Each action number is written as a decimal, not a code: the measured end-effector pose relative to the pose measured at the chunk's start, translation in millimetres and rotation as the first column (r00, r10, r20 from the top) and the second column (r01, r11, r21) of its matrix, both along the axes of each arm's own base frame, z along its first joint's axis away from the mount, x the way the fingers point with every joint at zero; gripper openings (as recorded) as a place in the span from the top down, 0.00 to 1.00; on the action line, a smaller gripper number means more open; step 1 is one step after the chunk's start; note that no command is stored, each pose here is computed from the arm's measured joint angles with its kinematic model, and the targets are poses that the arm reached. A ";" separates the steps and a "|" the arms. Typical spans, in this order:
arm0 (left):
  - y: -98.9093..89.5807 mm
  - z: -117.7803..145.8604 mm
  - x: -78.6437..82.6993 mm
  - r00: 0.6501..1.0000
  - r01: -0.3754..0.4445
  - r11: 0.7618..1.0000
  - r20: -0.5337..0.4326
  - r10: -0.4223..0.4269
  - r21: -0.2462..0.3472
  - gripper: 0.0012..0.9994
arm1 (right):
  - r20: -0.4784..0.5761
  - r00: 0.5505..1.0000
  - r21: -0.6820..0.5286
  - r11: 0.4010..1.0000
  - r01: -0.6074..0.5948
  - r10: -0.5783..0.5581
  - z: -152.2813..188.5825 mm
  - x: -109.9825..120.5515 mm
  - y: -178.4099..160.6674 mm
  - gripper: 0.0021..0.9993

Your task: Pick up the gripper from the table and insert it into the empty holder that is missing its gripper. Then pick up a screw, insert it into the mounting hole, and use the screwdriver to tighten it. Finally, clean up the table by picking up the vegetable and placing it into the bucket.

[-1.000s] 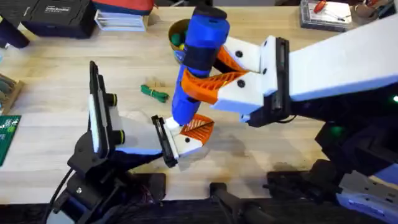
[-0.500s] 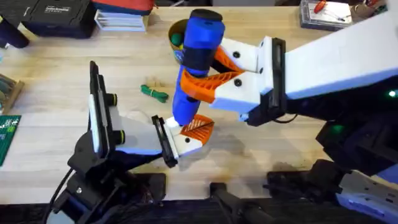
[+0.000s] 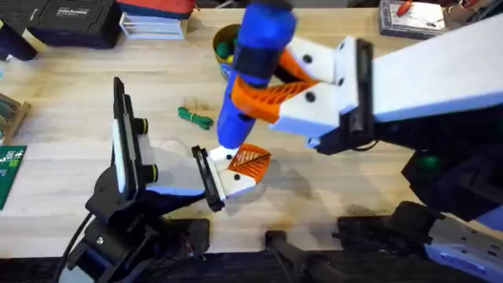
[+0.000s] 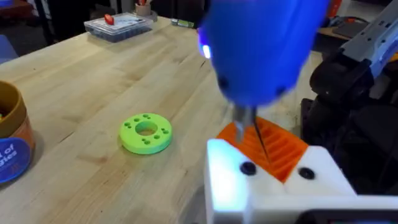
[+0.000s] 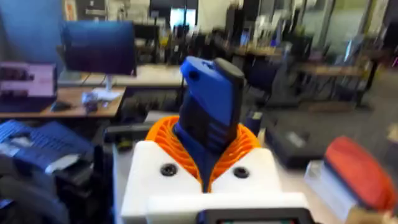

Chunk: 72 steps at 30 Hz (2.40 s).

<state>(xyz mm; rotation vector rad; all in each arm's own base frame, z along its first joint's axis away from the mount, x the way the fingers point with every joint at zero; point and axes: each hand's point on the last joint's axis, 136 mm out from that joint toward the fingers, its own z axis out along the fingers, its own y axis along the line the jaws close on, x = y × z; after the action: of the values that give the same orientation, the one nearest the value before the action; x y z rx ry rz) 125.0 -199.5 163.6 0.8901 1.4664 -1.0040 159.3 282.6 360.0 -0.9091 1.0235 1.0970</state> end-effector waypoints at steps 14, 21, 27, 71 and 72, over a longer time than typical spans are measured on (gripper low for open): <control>0.0 -0.1 0.0 1.000 0.000 1.000 0.000 0.000 0.000 0.99 | 0.051 0.992 -0.001 0.994 0.112 -0.112 4.2 22.9 -20.0 0.97; 0.0 0.0 0.0 1.000 0.000 1.000 0.000 0.000 0.000 0.99 | 0.201 0.823 -0.135 0.817 0.560 -0.531 -25.2 113.1 -85.6 0.97; 0.0 -0.1 0.0 1.000 0.000 1.000 0.000 0.000 0.000 0.99 | 0.391 0.556 -0.318 0.460 0.829 -0.733 -62.3 180.4 -176.7 0.97; 0.0 0.0 0.1 1.000 0.000 1.000 0.000 0.000 0.000 0.99 | 0.217 0.692 -0.945 0.029 0.326 -0.688 -293.6 179.6 -235.6 0.01; 0.0 0.0 0.0 1.000 0.000 1.000 0.000 0.000 0.000 0.99 | 0.206 0.677 -0.944 0.039 0.328 -0.707 -288.7 177.3 -236.0 0.01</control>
<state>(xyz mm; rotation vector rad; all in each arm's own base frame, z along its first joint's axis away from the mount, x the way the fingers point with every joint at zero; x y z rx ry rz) 125.0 -199.5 163.6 0.8903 1.4664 -1.0037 336.7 46.7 71.3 -1.0848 2.2273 -0.2551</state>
